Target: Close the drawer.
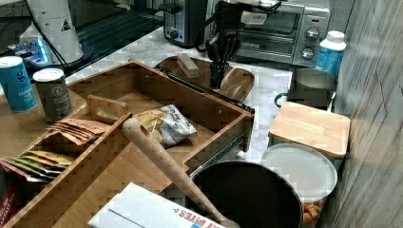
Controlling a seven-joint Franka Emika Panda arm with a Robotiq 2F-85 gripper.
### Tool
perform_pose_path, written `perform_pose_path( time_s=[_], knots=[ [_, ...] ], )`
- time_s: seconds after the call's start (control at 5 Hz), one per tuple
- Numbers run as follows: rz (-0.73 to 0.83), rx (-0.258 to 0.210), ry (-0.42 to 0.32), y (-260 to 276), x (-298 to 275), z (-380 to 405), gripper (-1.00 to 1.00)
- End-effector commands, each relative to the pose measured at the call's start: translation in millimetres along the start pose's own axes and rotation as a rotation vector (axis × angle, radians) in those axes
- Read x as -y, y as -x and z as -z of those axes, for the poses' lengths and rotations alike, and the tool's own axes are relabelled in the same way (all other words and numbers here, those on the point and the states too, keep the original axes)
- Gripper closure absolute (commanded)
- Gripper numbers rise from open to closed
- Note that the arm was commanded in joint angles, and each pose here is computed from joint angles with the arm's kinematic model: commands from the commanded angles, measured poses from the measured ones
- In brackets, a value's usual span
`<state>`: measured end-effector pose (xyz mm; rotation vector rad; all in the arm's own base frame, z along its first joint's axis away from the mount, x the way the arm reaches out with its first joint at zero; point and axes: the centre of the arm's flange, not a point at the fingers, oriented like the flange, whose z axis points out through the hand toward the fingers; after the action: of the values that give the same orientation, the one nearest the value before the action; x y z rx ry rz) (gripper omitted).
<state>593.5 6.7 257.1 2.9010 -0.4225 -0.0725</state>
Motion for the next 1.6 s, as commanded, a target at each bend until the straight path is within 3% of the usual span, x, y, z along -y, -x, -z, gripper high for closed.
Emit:
perform_pose_path(
  time_s=[0.2, 0.8, 1.4, 1.6],
  knots=[
    [0.083, -0.085, -0.007, -35, -12, 28, 1.00],
    [0.091, -0.064, -0.004, -35, -72, 30, 1.00],
    [0.062, -0.064, -0.044, -63, -196, 52, 1.00],
    [0.031, -0.098, -0.042, -52, -231, 51, 1.00]
  ],
)
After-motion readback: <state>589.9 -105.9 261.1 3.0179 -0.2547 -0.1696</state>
